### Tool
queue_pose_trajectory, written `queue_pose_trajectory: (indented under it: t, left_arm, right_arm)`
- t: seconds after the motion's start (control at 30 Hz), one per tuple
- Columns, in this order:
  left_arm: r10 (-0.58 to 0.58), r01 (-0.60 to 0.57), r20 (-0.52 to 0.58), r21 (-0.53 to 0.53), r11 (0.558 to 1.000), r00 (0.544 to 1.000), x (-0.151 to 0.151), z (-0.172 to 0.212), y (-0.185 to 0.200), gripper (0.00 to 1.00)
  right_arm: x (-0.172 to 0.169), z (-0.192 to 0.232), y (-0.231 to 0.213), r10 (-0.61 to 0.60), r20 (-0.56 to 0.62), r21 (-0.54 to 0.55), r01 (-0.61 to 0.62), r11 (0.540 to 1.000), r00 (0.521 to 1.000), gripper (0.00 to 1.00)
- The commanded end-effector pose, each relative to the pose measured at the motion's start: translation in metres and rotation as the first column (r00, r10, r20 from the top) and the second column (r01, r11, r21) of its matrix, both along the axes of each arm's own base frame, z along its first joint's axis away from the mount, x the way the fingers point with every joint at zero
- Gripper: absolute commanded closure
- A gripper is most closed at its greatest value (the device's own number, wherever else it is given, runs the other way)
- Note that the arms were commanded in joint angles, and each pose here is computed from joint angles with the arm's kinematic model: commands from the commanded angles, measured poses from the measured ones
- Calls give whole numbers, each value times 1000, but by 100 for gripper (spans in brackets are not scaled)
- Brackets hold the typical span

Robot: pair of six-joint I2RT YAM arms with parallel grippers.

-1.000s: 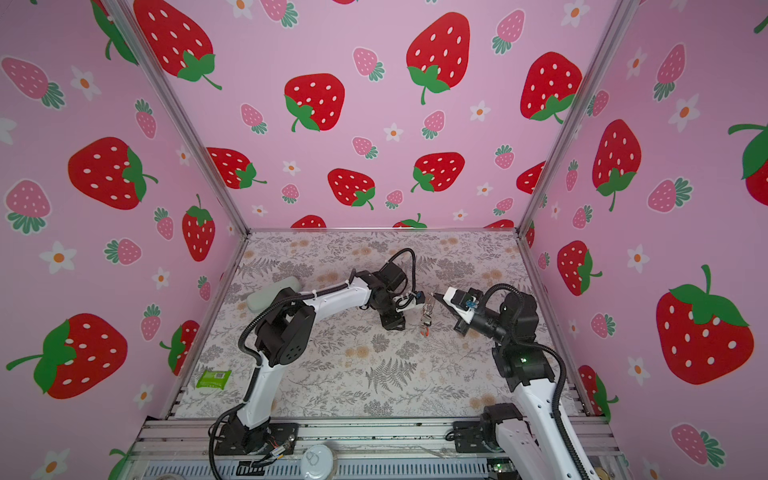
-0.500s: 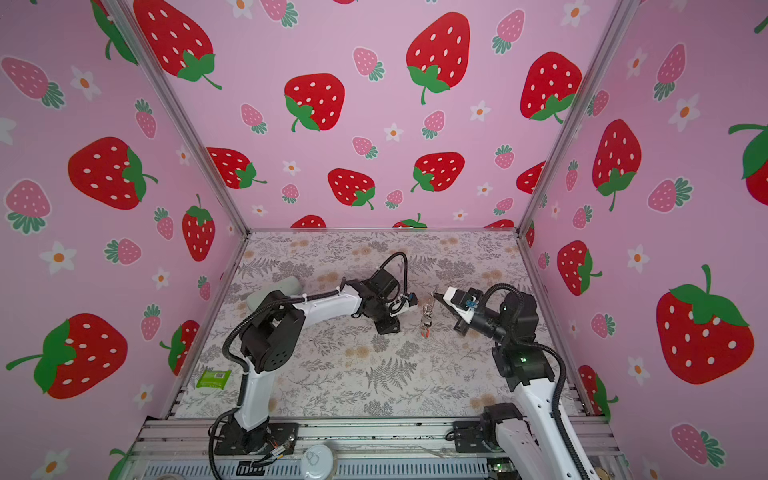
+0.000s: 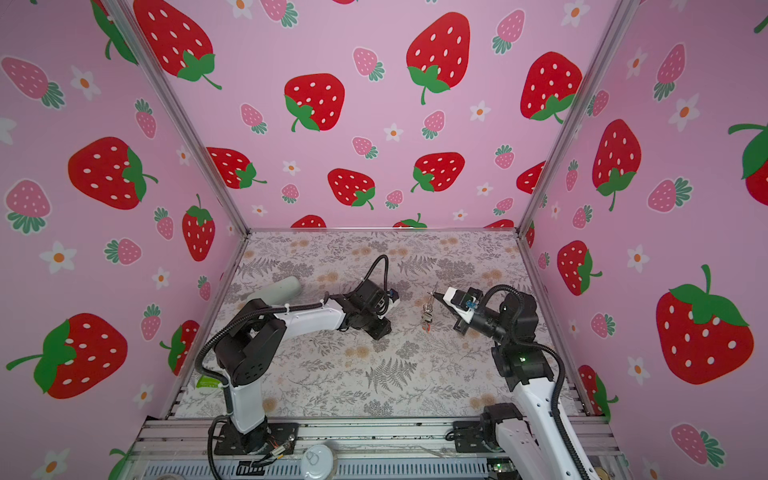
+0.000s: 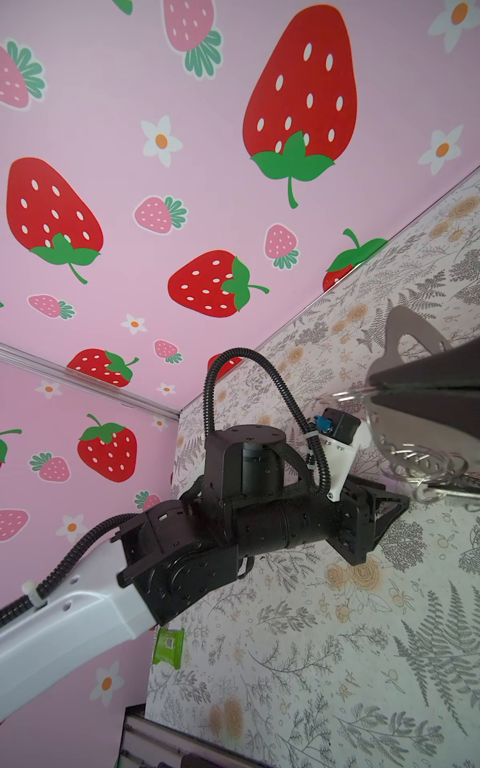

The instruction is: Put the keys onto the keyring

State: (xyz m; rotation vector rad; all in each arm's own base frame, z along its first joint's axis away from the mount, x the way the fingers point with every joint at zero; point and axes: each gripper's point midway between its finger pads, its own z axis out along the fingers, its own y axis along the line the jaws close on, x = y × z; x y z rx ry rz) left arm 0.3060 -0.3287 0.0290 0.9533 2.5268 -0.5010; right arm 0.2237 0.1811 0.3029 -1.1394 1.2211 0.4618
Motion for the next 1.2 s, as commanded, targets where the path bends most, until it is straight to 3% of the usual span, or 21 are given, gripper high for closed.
queue_pose_trajectory:
  t: [0.0,0.3,0.67,1.17]
  left_arm:
    - [106,-106,31,-24,994,994,9,14,0,62]
    - [174,-164,172,-71,984,970,23,55,11,55]
    - [132,-121,261,-56,991,956,-15,26,20,58]
    - [113,-115,291,-10,993,950,-19,-3,18,60]
  right_arm:
    - [-5,5,4,37,30,12,-37,999,999,100]
    - [-7,6,3,33,37,13,-34,999,999,100]
    - [-6,6,4,42,40,10,-42,999,998,100]
    - [-7,8,2,30,36,3,-31,1000,999,100]
